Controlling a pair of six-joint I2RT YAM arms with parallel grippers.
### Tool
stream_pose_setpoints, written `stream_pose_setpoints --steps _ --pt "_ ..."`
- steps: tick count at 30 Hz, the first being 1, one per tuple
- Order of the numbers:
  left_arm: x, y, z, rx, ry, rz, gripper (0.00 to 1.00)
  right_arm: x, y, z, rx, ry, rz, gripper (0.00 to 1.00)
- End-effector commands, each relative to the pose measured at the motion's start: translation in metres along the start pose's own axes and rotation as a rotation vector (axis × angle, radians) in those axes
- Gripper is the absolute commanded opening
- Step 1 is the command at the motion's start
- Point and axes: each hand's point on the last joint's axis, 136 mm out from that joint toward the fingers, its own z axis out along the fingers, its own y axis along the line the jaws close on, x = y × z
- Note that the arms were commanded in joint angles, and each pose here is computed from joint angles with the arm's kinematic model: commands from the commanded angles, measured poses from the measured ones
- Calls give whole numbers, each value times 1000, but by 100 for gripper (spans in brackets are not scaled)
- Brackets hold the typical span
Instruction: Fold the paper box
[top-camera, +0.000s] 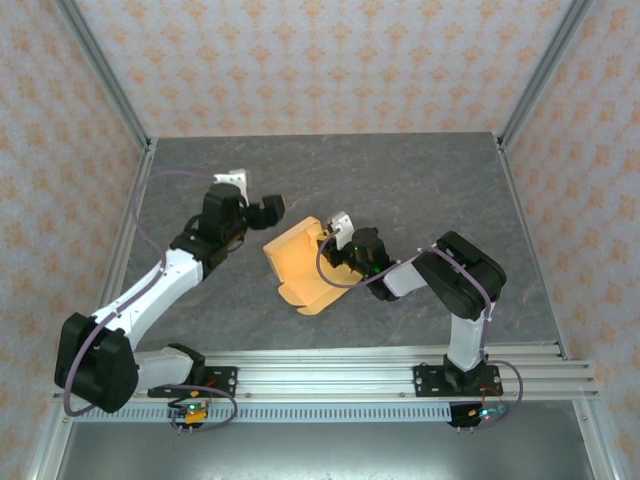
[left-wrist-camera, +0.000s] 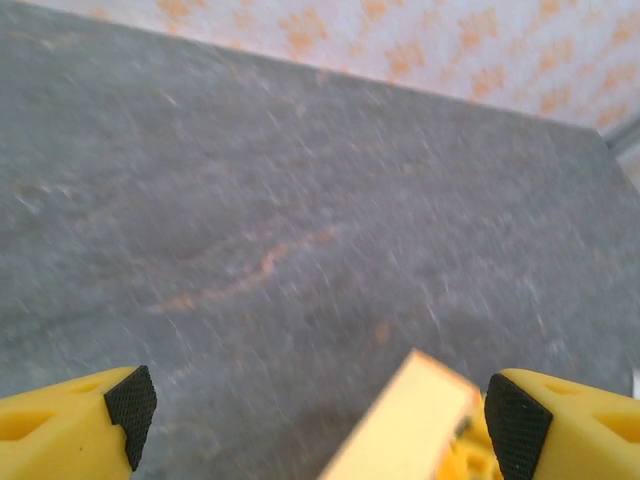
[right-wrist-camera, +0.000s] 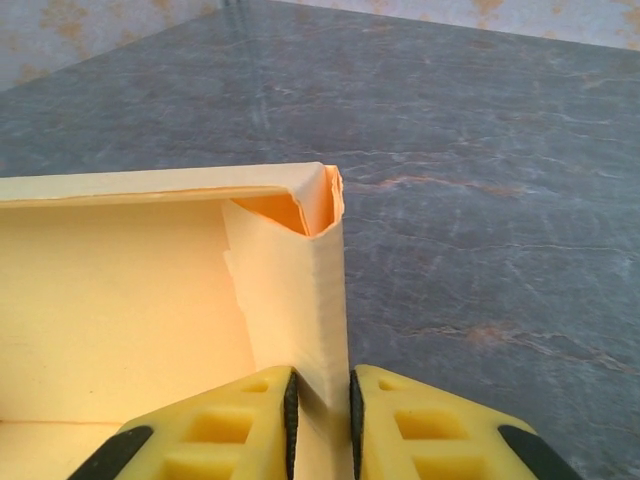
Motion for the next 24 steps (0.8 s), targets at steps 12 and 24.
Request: stream_pose_setpoints --steps 12,24 --pt "113 -30 46 209 419 -6 82 14 37 -7 -214 27 -100 22" --pt "156 -24 58 180 515 30 70 16 42 -7 -243 19 -111 24"
